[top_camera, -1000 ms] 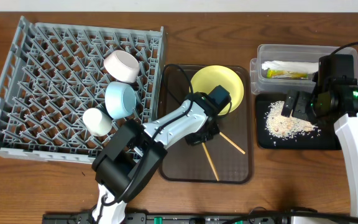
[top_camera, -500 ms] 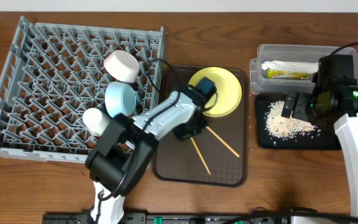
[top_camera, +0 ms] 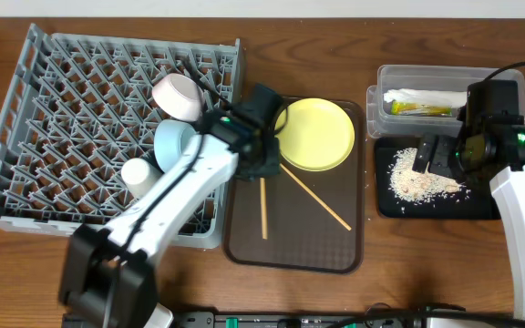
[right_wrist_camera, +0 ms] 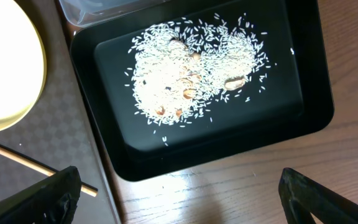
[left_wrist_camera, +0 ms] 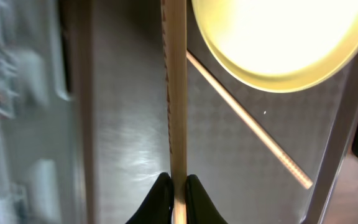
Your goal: Sort waste into correct bins and load items into the dishwasher
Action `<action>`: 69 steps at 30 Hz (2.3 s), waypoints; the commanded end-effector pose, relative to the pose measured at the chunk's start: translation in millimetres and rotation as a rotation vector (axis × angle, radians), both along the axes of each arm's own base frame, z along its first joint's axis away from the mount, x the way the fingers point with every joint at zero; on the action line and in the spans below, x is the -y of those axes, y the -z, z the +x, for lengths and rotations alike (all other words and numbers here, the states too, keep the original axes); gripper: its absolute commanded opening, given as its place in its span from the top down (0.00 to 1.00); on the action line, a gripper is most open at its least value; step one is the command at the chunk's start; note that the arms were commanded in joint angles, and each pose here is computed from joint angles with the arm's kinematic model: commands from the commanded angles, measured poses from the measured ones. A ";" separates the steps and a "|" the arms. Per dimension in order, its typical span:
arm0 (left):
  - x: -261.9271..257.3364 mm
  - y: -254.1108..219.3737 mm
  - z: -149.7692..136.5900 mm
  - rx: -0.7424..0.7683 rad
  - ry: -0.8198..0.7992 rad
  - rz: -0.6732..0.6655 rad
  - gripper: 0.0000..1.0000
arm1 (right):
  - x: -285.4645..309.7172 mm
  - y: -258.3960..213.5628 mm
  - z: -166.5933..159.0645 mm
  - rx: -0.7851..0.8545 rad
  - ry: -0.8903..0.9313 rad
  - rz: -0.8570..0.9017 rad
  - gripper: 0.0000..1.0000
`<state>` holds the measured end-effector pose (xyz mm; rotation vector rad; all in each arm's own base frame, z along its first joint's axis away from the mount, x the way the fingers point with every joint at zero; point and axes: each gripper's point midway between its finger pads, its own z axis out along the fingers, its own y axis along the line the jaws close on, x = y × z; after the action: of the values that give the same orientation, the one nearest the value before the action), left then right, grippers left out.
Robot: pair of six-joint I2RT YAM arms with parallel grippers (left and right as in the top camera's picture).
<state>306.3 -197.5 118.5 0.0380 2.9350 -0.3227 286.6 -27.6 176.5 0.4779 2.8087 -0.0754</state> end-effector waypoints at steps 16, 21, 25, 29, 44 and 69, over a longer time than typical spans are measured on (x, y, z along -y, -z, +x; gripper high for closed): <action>-93.5 -56.3 41.2 0.252 0.221 0.104 0.92 | 3.9 -6.0 2.5 0.019 0.001 -0.019 0.01; -95.1 -41.9 51.7 0.233 0.211 0.108 0.92 | 3.8 -6.0 2.5 0.019 0.000 -0.019 0.01; -94.9 -27.5 53.4 0.193 0.214 0.114 0.73 | 3.8 -5.9 2.2 0.018 0.000 -0.019 0.01; -100.4 -20.8 55.6 0.177 0.195 0.147 0.57 | 3.9 -5.8 1.7 0.016 0.001 -0.019 0.01; -7.1 -25.8 25.3 0.015 -0.077 -0.199 0.44 | 3.3 -6.4 3.8 0.024 -0.001 -0.016 0.01; 71.3 52.8 -8.1 -0.123 -0.398 0.007 0.36 | 3.2 -6.2 3.4 0.023 -0.001 -0.015 0.01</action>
<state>292.1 -266.2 67.7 -0.5223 2.9914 -0.2794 288.1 -27.6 176.9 0.4772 2.8024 -0.0736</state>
